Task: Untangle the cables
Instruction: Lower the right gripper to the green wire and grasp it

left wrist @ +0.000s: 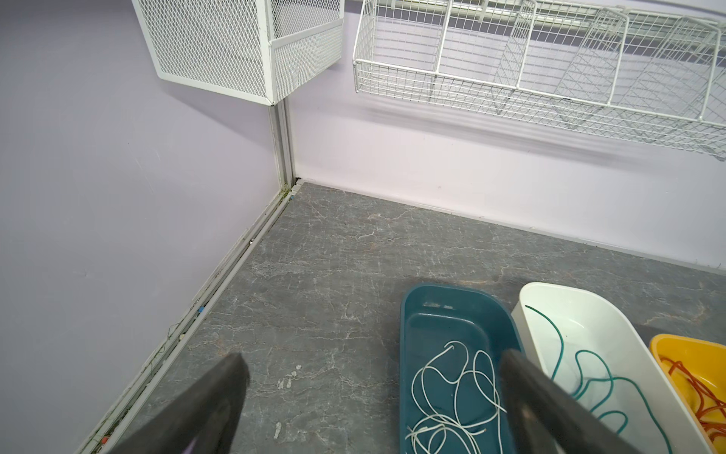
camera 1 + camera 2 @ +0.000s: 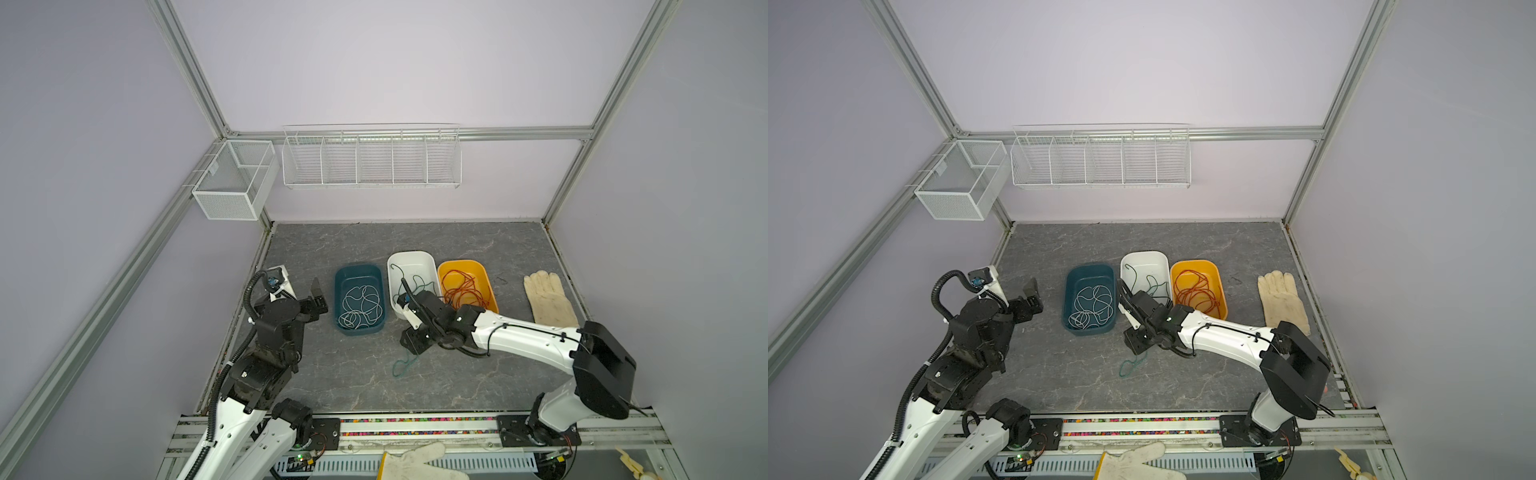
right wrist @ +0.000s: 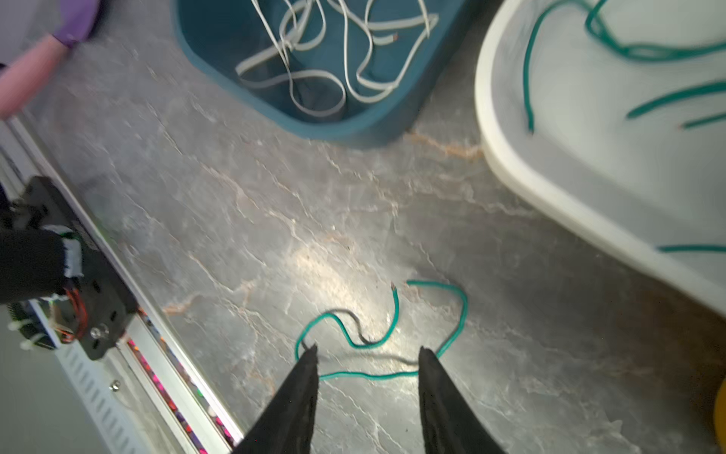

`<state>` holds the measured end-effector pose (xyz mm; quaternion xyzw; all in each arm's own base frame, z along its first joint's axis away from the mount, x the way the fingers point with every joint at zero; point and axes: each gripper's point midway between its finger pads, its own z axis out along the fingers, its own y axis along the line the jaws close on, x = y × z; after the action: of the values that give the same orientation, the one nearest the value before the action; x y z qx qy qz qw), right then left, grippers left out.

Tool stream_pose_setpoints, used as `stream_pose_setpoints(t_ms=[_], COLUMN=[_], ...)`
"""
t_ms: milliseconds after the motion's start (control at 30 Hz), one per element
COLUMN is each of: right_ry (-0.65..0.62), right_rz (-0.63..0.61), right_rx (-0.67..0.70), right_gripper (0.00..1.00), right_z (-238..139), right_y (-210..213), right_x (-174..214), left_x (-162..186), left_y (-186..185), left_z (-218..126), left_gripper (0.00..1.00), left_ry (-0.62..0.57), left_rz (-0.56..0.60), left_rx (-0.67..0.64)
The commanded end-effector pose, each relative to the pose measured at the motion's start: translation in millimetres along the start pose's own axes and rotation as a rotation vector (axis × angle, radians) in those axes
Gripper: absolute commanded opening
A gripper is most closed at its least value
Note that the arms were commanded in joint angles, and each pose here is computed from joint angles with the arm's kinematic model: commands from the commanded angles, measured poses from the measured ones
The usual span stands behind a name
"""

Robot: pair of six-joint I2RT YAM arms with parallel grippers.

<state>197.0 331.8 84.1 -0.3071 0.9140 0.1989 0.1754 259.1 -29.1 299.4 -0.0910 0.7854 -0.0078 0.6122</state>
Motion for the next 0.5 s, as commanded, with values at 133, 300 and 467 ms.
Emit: stream_pose_setpoints(t_ms=[133,300,467], right_ry=[0.004,0.014,0.03], right_rz=[0.006,0.001,0.004], right_rx=[0.029,0.025,0.065], right_gripper=[0.43,0.41,0.38], right_z=[26,39,52], right_y=[-3,-2,-10], right_x=[10,11,13], left_x=[2,1,2], left_y=[-3,-3,-3], left_z=[1,1,1], left_gripper=[0.99,0.99,0.99], left_ry=[0.002,0.002,0.003], left_rz=[0.007,0.009,0.008], left_rx=[0.011,0.009,0.014])
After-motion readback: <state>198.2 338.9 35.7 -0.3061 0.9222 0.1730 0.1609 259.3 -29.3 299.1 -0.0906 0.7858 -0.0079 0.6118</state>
